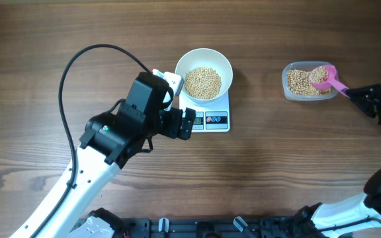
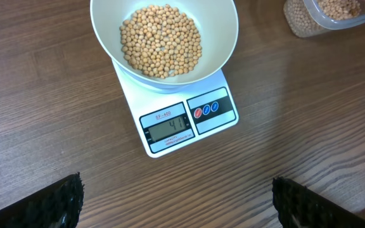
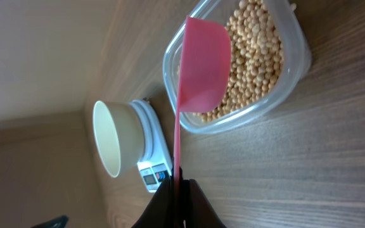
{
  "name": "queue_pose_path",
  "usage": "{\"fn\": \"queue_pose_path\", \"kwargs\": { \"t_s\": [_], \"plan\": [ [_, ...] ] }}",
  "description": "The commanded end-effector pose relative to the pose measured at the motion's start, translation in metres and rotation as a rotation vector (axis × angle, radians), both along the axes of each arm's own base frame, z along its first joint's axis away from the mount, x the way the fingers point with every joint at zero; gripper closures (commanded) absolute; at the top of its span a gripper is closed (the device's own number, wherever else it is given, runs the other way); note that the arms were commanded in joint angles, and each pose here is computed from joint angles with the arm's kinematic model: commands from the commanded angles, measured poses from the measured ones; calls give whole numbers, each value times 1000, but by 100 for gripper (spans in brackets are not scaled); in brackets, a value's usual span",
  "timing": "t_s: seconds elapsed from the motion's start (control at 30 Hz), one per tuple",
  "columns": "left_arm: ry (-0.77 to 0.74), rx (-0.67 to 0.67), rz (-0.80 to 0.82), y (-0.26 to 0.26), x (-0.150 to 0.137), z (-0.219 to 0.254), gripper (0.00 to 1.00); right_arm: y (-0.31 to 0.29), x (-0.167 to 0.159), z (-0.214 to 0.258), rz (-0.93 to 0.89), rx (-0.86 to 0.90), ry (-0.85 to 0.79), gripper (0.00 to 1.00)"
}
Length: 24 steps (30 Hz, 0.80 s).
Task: Scoop item into bowl and weigh 150g on scale
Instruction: 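Dip the pink scoop into the soybeans with the right gripper, then lift the filled scoop and carry it toward the white bowl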
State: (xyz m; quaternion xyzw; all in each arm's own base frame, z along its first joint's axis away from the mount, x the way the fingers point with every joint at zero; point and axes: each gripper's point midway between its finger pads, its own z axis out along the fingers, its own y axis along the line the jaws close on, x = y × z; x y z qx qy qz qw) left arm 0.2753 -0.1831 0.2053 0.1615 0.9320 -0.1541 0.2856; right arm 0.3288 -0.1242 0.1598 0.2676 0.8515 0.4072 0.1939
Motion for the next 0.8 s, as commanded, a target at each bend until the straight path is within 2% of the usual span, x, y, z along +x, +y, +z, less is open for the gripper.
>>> {"fn": "queue_pose_path", "kwargs": {
  "t_s": [0.0, 0.33, 0.77],
  "plan": [
    [-8, 4, 15, 2, 0, 1, 0, 3, -2, 6, 24, 60, -79, 96],
    [-8, 4, 15, 2, 0, 1, 0, 15, -8, 19, 62, 116, -138, 96],
    [-8, 4, 15, 2, 0, 1, 0, 44, 2, 53, 70, 299, -239, 96]
  ]
}}
